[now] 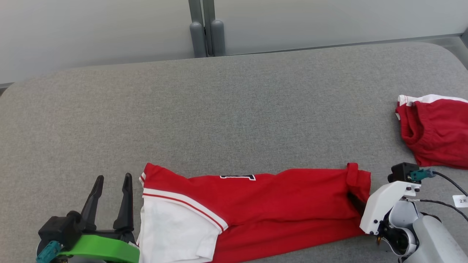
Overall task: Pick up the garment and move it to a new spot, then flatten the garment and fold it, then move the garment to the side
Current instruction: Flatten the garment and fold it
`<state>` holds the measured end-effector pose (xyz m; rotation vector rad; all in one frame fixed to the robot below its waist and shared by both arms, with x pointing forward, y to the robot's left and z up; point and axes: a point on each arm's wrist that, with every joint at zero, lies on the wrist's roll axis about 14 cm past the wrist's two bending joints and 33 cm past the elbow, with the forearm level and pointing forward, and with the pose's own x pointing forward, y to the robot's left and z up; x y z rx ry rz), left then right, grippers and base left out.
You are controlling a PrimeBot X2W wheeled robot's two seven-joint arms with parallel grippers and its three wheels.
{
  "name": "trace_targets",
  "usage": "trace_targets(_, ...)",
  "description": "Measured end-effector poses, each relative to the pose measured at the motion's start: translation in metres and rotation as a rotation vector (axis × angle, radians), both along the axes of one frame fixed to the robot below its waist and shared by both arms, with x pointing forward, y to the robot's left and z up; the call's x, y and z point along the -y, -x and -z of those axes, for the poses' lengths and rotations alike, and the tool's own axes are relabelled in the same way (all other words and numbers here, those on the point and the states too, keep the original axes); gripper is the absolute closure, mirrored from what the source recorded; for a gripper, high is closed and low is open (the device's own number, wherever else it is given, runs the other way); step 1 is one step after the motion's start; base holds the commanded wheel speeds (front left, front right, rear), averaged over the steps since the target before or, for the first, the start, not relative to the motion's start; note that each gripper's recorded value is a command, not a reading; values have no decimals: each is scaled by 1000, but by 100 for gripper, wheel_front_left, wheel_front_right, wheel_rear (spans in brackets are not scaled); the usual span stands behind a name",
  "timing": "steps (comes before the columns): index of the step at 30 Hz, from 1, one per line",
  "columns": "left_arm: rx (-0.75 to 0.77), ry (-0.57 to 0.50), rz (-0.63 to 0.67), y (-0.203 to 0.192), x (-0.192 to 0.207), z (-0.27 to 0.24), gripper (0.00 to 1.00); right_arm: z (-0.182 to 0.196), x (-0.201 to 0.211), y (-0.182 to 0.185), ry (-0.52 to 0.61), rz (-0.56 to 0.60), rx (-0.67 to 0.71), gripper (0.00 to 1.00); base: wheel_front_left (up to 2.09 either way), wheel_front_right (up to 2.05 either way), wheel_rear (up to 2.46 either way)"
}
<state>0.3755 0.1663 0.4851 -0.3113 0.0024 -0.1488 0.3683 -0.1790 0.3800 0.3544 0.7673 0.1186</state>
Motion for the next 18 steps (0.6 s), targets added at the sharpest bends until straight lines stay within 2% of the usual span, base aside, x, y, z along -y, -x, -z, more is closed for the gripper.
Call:
trace_targets(7, -18, -4, 6, 0, 1, 6, 0, -14, -9, -15, -35, -14, 60, 100, 0, 0, 0)
trace_targets(15, -11, -5, 15, -2, 3, 4, 0, -43, 66, -26, 94, 87, 167, 100, 0, 0, 0)
trace_targets(18, -15, -4, 18, -1, 4, 5, 0, -63, 78, -32, 123, 103, 230, 100, 0, 0, 0)
